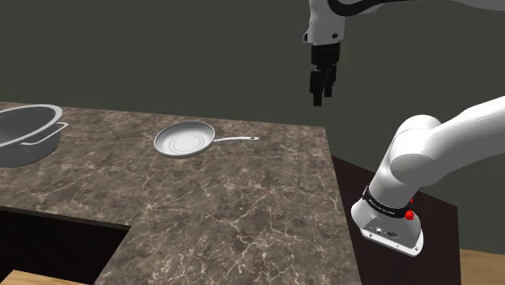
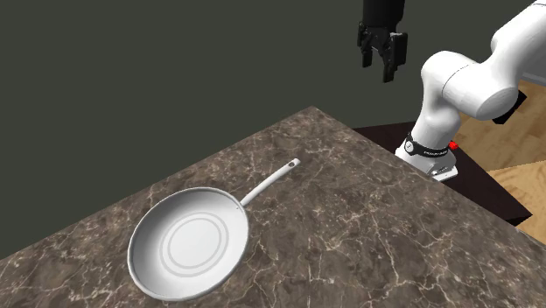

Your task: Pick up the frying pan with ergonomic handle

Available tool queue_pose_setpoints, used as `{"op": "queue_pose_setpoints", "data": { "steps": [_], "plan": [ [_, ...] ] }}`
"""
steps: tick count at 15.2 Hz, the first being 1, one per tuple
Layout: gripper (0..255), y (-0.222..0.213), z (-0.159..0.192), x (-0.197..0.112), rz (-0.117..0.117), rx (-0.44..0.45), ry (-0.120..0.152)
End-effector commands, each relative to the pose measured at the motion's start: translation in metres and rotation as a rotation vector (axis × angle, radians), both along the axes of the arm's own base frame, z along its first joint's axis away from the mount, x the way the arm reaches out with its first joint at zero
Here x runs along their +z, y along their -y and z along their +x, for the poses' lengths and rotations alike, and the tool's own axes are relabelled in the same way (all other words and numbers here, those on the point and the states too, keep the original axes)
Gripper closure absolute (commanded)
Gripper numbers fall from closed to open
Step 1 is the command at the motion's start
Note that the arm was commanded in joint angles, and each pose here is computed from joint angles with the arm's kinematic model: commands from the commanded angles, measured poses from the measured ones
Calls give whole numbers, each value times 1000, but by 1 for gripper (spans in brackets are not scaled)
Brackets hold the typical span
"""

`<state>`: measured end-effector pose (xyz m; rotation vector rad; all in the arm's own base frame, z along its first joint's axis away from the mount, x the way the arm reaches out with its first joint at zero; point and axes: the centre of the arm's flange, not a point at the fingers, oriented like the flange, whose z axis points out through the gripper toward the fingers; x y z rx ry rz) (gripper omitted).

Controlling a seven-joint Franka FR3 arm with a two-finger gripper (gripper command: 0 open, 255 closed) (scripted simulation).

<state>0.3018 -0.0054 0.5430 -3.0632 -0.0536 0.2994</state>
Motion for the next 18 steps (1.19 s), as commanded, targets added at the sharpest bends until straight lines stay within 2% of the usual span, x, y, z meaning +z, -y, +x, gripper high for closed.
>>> {"op": "queue_pose_setpoints", "data": {
  "steps": [1,18],
  "plan": [
    [0,0,0,0,0,0,0],
    [0,-85,202,-93,-86,255,-50]
  ]
}}
